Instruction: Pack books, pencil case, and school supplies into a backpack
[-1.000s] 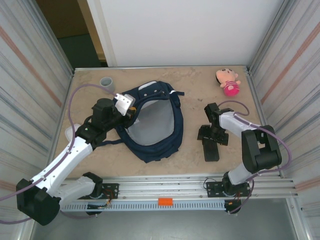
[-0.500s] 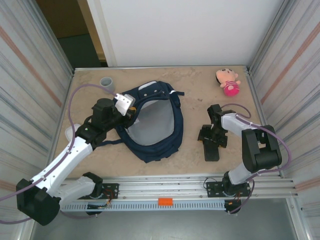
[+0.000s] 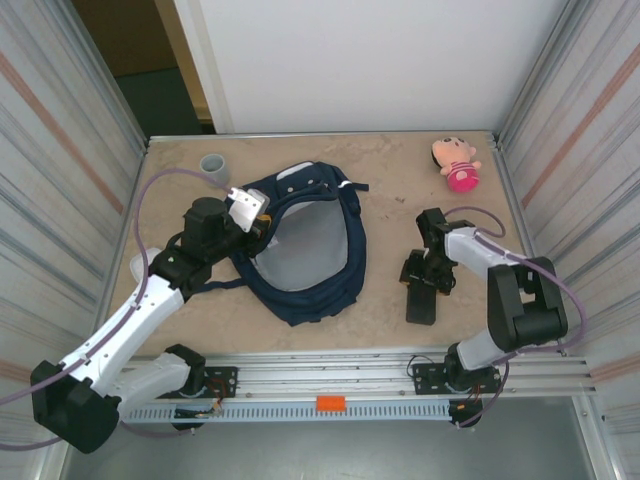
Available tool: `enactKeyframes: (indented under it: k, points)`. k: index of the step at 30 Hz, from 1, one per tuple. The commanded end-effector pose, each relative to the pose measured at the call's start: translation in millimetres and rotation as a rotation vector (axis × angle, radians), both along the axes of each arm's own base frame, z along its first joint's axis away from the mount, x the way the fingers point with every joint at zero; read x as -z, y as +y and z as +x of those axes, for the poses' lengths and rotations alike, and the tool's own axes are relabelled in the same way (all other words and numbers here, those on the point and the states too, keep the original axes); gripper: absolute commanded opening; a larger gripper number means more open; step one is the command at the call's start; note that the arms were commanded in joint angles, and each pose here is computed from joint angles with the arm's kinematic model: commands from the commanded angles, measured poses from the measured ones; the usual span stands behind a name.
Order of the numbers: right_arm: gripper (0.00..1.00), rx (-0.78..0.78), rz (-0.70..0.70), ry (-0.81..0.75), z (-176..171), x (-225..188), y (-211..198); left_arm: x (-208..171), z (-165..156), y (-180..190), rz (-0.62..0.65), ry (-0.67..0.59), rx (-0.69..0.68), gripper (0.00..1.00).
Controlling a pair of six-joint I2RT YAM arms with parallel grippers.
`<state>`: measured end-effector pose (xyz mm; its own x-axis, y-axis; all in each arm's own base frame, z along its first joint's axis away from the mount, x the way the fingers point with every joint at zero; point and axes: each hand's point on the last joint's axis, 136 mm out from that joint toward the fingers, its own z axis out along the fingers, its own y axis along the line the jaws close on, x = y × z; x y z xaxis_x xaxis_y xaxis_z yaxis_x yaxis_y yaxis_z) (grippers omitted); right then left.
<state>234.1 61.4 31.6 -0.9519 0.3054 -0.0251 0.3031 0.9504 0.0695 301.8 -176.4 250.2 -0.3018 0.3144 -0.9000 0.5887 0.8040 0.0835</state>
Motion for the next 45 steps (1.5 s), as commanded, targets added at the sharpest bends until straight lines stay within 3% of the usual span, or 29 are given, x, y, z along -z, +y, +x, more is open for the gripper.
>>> enactKeyframes:
  k: [1, 9, 16, 25, 33, 39, 45]
  points:
    - [0.6, 0.011, 0.058, -0.099, 4.9, -41.7, 14.9, -41.0, 2.2, 4.4, -0.071, -0.113, -0.023, 0.0]
    - [0.57, 0.005, 0.45, -0.378, 30.2, -121.7, 108.4, -48.8, -1.4, 1.5, -0.112, -0.126, -0.008, 0.0]
    - [0.57, -0.03, 0.734, -0.426, 41.3, -153.4, 202.5, -54.3, -5.1, -3.7, -0.154, -0.124, 0.018, 0.0]
    - [0.58, -0.079, 0.844, -0.373, 51.2, -147.0, 267.6, -59.9, -4.7, -4.9, -0.177, -0.135, 0.02, 0.0]
    - [0.6, -0.128, 0.795, -0.313, 50.9, -117.8, 293.6, -62.8, -2.8, -7.1, -0.182, -0.139, 0.025, 0.0]
    - [0.82, -0.147, 0.536, -0.287, 46.8, -82.5, 267.6, -63.4, -1.5, -7.7, -0.183, -0.141, 0.025, 0.0]
    - [0.84, -0.227, 0.308, -0.307, 28.8, -81.0, 244.3, -62.5, -1.2, -6.5, -0.172, -0.142, 0.021, 0.0]
